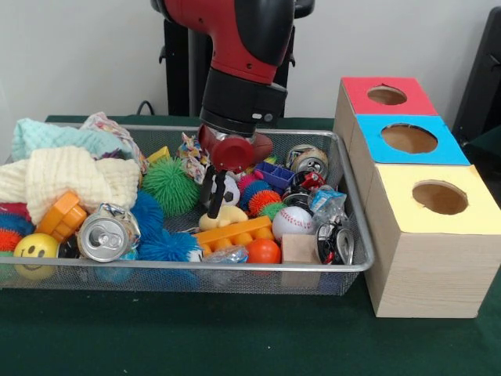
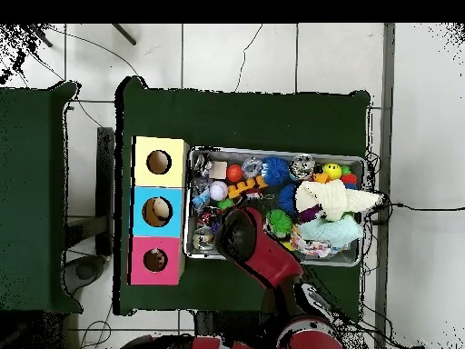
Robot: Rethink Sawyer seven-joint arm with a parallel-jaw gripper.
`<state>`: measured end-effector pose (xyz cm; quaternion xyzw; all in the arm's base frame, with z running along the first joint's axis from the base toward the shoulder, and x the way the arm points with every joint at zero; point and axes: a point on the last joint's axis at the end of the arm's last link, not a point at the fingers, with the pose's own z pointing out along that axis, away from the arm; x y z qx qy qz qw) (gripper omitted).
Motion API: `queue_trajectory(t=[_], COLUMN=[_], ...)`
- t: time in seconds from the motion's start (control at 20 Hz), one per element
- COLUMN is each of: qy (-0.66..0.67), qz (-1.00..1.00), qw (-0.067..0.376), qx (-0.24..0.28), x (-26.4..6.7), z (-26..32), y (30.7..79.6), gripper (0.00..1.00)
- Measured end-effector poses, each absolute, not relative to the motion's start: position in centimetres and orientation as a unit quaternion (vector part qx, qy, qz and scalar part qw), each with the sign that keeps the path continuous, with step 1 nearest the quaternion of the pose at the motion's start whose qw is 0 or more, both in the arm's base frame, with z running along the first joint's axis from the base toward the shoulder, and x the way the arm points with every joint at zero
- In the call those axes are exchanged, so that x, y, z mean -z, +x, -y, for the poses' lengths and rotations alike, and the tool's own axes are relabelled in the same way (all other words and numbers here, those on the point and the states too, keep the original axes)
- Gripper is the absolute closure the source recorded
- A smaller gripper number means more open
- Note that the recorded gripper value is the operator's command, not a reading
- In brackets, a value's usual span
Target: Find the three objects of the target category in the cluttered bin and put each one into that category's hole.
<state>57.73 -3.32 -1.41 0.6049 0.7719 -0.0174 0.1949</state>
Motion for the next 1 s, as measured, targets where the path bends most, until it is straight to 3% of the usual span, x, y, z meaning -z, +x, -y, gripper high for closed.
queue_trajectory(t=[1.0], qy=[0.602], qz=[-0.779], qw=[0.174], qx=[0.006], x=[0.3], z=[-0.2], y=[58.5], gripper=[0.0])
